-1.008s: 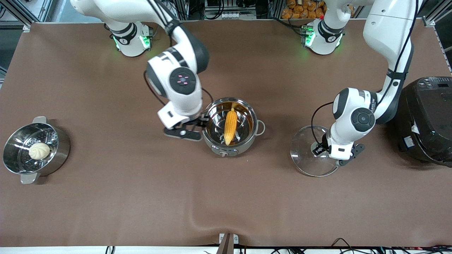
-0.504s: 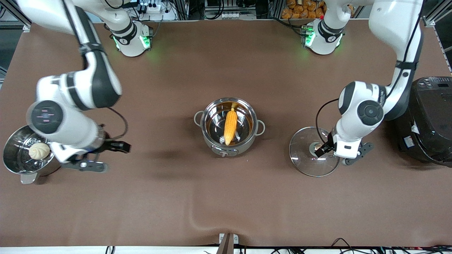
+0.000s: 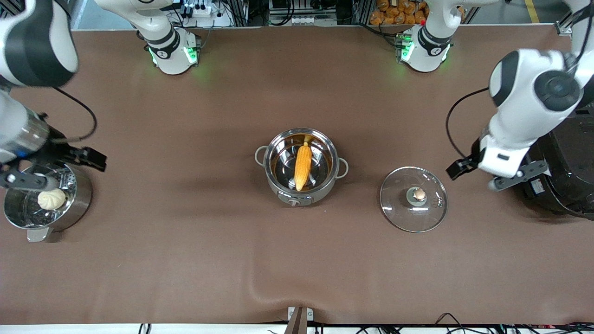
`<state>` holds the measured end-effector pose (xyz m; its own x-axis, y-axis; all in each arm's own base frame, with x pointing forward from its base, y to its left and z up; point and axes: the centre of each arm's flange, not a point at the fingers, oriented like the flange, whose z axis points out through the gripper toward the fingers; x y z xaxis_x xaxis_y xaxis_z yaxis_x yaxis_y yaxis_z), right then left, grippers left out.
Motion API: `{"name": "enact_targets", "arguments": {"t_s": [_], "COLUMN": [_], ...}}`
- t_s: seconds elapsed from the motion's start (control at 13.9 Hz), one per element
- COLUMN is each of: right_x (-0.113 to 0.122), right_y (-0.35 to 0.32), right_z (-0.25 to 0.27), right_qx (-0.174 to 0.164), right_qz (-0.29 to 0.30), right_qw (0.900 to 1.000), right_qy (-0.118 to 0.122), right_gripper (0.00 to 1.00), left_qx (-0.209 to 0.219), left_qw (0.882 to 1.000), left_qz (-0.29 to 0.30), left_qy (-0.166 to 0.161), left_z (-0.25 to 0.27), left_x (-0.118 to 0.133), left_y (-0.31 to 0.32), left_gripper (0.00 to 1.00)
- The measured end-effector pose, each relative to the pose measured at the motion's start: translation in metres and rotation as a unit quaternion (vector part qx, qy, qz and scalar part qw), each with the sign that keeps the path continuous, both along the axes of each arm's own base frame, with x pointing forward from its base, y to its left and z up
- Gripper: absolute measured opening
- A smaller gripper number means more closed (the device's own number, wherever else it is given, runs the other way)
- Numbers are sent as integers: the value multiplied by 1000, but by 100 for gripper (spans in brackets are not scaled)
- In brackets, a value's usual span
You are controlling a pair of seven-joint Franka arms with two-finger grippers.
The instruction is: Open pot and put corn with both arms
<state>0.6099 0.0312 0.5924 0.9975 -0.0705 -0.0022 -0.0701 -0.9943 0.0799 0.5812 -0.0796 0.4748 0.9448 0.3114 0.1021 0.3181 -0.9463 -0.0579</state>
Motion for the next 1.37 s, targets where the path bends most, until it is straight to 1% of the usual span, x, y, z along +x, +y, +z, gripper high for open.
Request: {"name": "enact_targets", "arguments": {"t_s": [0.22,0.36,0.43,0.58,0.79,0.94,1.08,1.37], "right_x": [-21,-28,-34,-43,-50,-54,-56,-57], "right_y": [-30,-44,-49,-50,-49,-51,-56,-67], "right_z": [25,22,16,12,17,20,23,25], "right_qx": [5,30,35,37,34,31,31,29], "right_qz": [19,12,9,12,21,24,20,11], "right_qw": [1000,999,999,999,999,999,999,999], "right_qy": [-8,-26,-29,-24,-21,-11,-10,-12], "right_gripper": [100,100,100,100,100,100,100,100], "left_qx": [9,9,9,6,-38,-51,-53,-53], "left_qw": [998,995,994,991,985,979,975,972], "left_qz": [-52,-88,-104,-128,-160,-186,-201,-208], "left_qy": [21,35,41,49,46,64,85,90], "left_z": [35,64,80,113,160,182,193,192], "left_x": [-10,-13,-16,-25,-37,-49,-58,-57], "left_y": [25,41,48,53,42,40,39,34], "left_gripper": [100,100,100,100,100,100,100,100]}}
